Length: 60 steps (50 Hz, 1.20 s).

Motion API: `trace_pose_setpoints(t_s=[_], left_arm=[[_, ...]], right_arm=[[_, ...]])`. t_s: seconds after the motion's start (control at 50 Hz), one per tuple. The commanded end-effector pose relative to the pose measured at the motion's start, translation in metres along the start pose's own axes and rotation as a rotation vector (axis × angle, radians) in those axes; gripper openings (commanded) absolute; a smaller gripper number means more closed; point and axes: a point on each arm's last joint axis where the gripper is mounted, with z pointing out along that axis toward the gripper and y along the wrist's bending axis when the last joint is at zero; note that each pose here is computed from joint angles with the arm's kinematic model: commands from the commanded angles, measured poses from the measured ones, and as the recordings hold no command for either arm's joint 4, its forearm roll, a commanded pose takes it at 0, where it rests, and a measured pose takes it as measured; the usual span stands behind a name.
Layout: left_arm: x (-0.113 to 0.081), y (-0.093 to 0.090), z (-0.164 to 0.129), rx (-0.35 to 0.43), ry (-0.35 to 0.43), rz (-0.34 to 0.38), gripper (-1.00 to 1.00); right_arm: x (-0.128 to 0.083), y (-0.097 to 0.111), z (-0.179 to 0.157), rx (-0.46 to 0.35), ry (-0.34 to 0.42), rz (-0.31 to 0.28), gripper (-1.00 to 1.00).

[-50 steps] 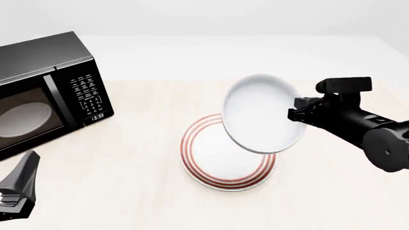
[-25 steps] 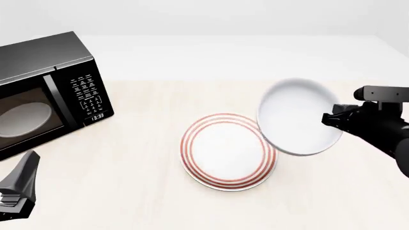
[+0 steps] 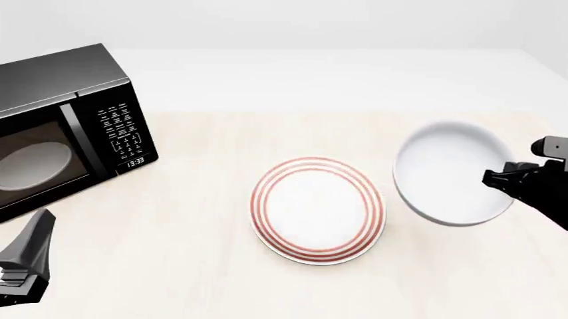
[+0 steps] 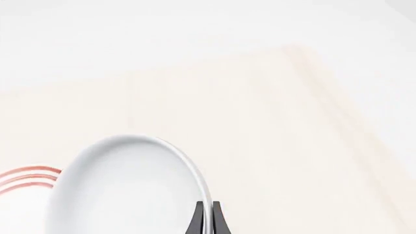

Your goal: Put the white bowl to the right of the plate.

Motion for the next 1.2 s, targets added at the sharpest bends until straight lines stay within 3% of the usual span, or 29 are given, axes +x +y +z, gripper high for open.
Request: trace_pose_setpoints(t_s=[0.02, 0.42, 0.68, 1.2], left_arm=[[0.000, 0.000, 0.000, 0.000, 0.000, 0.000, 1.00], [0.000, 0.000, 0.000, 0.000, 0.000, 0.000, 1.00], [0.000, 0.000, 0.000, 0.000, 0.000, 0.000, 1.00], [0.000, 0.000, 0.000, 0.000, 0.000, 0.000, 1.00]], right_arm=[[0.013, -0.020, 0.010, 0.085, 0.010, 0.061, -1.00], [0.030, -0.042, 0.026, 0.160, 0.036, 0.098, -1.00], [0.047, -0.044, 0.037, 0.167, 0.066, 0.124, -1.00], [0.042, -0.041, 0.045, 0.152, 0.063, 0.142, -1.00]])
